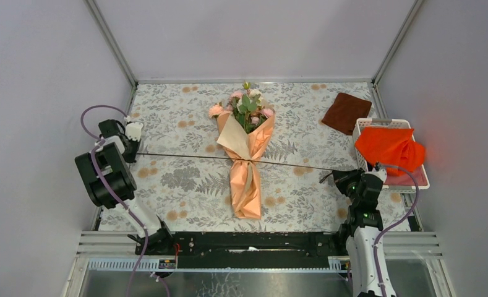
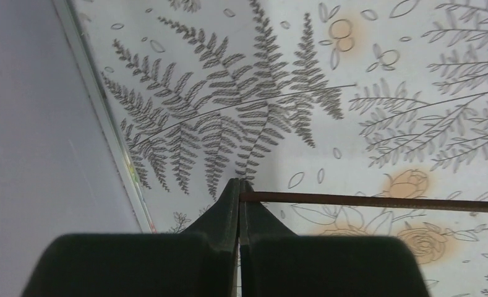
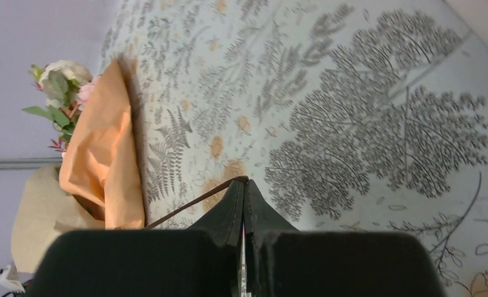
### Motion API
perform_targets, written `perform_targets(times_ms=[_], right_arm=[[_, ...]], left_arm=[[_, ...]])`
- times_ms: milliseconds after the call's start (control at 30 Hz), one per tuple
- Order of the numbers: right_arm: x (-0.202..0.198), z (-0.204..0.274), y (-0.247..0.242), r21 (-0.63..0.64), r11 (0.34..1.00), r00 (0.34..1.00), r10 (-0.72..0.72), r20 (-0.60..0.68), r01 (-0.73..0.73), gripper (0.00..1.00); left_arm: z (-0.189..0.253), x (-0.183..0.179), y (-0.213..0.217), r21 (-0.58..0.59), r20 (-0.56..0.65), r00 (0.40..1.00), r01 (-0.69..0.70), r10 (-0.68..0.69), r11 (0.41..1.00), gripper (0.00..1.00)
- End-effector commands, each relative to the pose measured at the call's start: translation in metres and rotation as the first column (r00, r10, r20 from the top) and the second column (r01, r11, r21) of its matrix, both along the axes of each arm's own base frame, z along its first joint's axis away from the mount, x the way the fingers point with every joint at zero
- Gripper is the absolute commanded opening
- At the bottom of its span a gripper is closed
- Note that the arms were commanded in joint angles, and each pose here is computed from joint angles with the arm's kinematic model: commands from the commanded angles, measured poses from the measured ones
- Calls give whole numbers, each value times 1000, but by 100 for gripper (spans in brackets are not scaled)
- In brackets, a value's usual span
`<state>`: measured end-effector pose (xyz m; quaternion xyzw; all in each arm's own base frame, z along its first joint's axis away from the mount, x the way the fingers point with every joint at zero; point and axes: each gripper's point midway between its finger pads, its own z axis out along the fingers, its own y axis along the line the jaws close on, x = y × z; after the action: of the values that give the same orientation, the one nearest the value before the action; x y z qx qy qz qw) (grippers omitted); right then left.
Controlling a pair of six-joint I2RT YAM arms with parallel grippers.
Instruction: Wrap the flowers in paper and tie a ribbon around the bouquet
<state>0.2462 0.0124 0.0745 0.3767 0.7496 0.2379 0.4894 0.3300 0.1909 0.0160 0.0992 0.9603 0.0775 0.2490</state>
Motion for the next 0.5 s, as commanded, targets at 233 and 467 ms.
perform_targets(times_ms=[233, 467], right_arm=[[-3, -13, -36, 64, 986, 988, -154, -22, 155, 0], [-6, -14, -43, 39, 991, 991, -128, -45, 130, 0]], left_arm=[[-1, -1, 66, 130, 59, 996, -76, 68, 989, 0], [-9, -1, 68, 107, 53, 996, -82, 76, 991, 0]])
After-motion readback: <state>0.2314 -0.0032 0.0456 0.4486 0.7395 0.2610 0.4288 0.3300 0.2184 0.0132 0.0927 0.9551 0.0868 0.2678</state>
